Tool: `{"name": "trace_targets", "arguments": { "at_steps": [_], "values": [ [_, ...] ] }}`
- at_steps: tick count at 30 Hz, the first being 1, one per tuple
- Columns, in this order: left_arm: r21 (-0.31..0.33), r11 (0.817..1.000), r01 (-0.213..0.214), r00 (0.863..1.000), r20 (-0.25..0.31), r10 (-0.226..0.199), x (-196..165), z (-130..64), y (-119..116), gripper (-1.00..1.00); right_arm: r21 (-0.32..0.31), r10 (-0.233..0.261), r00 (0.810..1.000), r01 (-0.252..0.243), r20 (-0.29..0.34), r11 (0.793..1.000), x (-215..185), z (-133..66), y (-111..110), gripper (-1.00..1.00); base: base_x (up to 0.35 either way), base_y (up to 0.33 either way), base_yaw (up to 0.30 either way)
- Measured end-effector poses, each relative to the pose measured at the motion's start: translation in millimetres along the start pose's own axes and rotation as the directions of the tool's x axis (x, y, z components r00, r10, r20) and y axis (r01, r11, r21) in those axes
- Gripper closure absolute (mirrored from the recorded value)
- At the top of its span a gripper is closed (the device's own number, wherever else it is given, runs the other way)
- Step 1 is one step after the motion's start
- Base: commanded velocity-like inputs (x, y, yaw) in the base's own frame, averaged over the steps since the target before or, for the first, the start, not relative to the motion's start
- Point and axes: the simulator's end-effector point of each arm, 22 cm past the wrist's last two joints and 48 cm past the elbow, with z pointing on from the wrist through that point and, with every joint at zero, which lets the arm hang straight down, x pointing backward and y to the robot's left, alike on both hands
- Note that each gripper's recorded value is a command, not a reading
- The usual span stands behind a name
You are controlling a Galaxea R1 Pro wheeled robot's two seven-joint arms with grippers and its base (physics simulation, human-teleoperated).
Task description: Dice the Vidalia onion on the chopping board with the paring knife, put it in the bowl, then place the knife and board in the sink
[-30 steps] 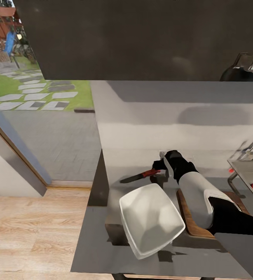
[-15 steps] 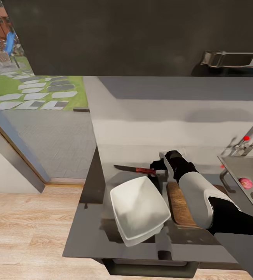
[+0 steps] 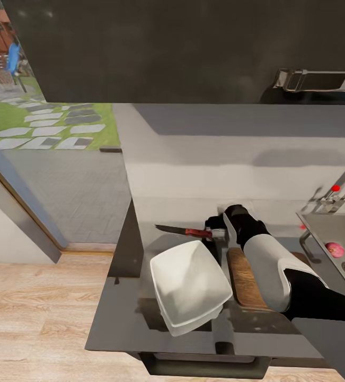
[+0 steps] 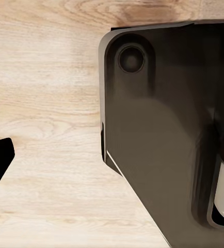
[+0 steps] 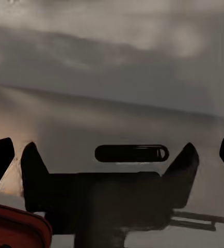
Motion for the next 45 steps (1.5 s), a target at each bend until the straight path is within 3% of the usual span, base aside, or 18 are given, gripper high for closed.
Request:
{"name": "trace_targets", "arguments": {
  "at_steps": [3,8,15,23,45],
  "values": [
    [0.0,1.0,0.0,1.0,0.0,0.0,0,0.0,0,-1.0,0.009,0.001,0.999,-0.001,0.047,1.0,-15,-3.7,-4,-1.0,0.0,0.0,0.0],
    [0.0,1.0,0.0,1.0,0.0,0.0,0,0.0,0,-1.0,0.06,0.016,0.981,-0.028,0.195,0.998,-77,-38.3,-30,-1.0,0.0,0.0,0.0],
    [0.0,1.0,0.0,1.0,0.0,0.0,0,0.0,0,-1.0,0.056,0.021,0.976,-0.034,0.216,0.998,-87,-46.2,-32,-1.0,-0.022,0.0,0.0],
    [-0.001,1.0,0.0,1.0,0.0,0.0,0,0.0,0,-1.0,-0.036,0.02,0.973,-0.012,0.228,0.999,-90,-47.8,-13,-1.0,-0.049,0.0,0.0],
    [-0.003,1.0,0.002,1.0,0.0,-0.002,0,0.1,2,-1.0,-0.028,0.023,0.962,-0.016,0.272,0.999,-103,-57.7,-21,-1.0,-0.107,-0.015,0.0]
  ]
}}
